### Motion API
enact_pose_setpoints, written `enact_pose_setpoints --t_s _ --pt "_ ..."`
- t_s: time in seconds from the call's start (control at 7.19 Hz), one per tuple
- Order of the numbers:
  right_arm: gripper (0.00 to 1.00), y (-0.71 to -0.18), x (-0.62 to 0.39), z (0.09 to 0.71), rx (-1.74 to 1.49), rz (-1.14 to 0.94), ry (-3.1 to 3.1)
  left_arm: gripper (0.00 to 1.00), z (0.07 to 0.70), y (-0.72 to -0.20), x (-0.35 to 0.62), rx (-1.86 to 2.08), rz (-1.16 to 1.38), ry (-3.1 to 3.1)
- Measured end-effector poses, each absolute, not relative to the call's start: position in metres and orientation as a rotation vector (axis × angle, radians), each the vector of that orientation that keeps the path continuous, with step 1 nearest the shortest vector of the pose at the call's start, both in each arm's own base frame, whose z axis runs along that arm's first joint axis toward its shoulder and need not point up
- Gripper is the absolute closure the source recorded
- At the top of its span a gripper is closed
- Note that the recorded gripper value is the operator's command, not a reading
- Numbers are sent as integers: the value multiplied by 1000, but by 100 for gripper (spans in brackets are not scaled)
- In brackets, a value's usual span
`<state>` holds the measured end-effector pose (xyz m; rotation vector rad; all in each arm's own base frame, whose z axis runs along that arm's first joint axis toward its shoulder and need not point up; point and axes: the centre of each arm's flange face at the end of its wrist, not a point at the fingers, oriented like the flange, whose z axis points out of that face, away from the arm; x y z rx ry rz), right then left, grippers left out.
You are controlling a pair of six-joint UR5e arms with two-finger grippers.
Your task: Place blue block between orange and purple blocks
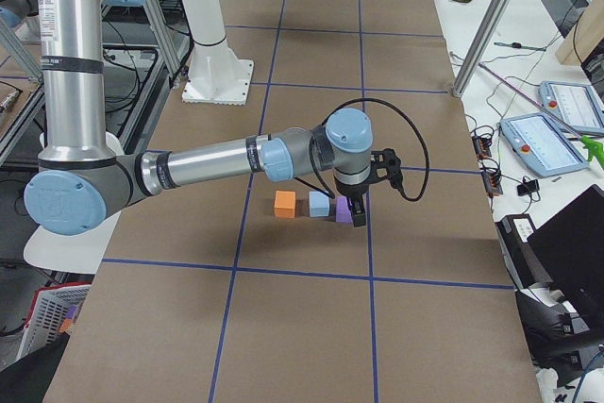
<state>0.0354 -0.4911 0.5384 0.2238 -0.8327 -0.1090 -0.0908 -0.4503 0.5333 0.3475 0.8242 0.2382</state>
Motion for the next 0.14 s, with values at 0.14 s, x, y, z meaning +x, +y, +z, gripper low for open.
enact_pose_setpoints --t_s 0.14 --pt "0 -492 35 543 215 -107 -835 0 527 -450 -90 357 243 834"
